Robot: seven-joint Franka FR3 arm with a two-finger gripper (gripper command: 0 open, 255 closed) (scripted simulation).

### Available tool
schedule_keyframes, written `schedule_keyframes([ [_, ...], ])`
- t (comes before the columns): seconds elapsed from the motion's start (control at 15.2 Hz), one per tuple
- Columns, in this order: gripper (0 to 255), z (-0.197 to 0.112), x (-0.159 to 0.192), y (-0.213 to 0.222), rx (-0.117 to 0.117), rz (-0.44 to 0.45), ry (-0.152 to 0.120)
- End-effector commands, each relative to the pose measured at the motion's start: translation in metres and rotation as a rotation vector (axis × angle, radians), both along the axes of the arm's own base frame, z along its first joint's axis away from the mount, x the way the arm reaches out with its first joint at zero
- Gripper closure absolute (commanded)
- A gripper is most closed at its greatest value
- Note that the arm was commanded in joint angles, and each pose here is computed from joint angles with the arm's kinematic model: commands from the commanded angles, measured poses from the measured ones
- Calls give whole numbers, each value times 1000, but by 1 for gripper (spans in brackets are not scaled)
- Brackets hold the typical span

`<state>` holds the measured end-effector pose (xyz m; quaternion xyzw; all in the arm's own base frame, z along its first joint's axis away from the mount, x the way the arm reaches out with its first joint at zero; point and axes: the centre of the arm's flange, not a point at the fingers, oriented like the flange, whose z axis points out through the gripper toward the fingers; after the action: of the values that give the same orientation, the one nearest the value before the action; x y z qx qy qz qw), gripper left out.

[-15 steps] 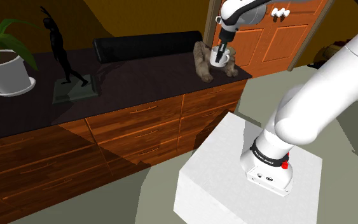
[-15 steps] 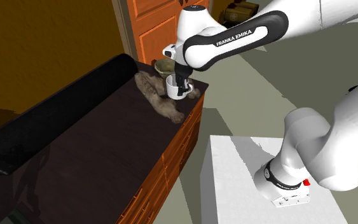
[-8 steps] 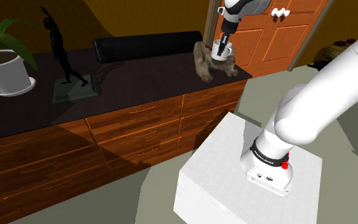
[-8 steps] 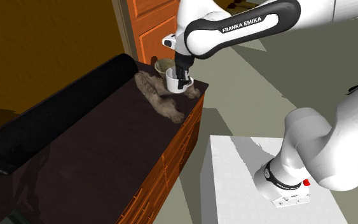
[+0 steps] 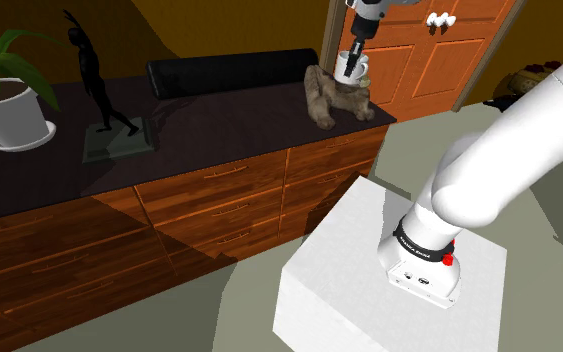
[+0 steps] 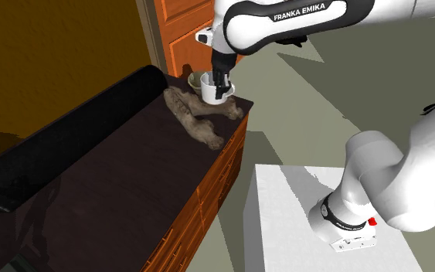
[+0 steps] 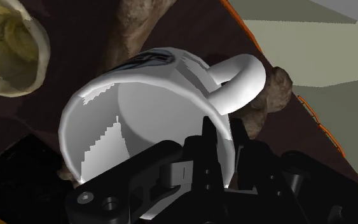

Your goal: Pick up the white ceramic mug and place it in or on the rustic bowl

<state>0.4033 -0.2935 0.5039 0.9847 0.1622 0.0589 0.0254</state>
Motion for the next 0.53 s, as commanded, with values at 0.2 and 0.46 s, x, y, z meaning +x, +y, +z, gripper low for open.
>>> schedule_keyframes([
  [0.2,255,4,17,-58,0,1,0],
  [0.46,255,6,32,-108,0,1,0],
])
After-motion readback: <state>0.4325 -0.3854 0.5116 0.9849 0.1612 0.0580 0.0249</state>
